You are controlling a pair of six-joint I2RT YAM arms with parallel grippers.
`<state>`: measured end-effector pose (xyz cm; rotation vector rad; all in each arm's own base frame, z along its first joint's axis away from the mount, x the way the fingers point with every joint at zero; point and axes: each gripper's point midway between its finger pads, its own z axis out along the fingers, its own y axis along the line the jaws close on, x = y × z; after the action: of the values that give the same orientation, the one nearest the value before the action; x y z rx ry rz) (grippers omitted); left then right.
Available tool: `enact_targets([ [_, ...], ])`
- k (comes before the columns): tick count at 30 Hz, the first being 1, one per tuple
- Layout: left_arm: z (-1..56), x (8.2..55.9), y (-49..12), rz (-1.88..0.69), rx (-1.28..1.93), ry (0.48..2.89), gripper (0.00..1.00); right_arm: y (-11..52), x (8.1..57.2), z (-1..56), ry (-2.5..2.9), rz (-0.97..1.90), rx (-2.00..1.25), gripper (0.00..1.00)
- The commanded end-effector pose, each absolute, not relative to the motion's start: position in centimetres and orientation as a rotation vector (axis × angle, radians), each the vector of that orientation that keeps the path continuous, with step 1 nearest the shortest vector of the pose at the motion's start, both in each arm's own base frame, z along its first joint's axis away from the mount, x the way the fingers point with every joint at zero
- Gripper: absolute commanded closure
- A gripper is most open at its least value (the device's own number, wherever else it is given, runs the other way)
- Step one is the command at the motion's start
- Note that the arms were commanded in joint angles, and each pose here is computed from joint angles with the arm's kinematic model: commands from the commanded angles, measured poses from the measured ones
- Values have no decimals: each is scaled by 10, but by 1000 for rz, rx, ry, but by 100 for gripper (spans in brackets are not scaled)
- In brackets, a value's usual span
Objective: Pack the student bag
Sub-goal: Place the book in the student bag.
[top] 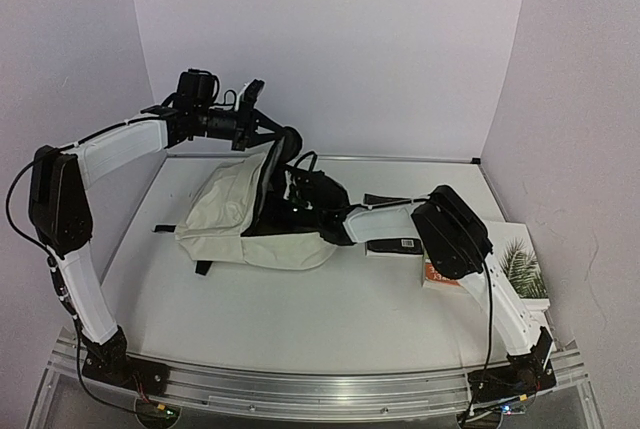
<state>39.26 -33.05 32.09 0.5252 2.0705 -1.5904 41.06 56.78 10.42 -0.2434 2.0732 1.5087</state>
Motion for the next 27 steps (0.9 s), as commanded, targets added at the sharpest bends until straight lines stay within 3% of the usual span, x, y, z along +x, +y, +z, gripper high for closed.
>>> enact_targets([
  [1, 385, 369, -342, -1639, 709, 1846, 100, 588, 405, 150, 1857, 1577, -384, 45],
  [10, 384, 373, -317, -1503, 628, 1880, 100, 582, 401, 172, 1814, 1537, -435, 40],
  [19, 337, 406, -229, -1347, 317, 2032, 100, 524, 371, 232, 1817, 1345, -486, 18],
  [27, 296, 412, -179, -1259, 185, 2130, 100, 437, 370, 233, 1961, 956, -376, 5],
])
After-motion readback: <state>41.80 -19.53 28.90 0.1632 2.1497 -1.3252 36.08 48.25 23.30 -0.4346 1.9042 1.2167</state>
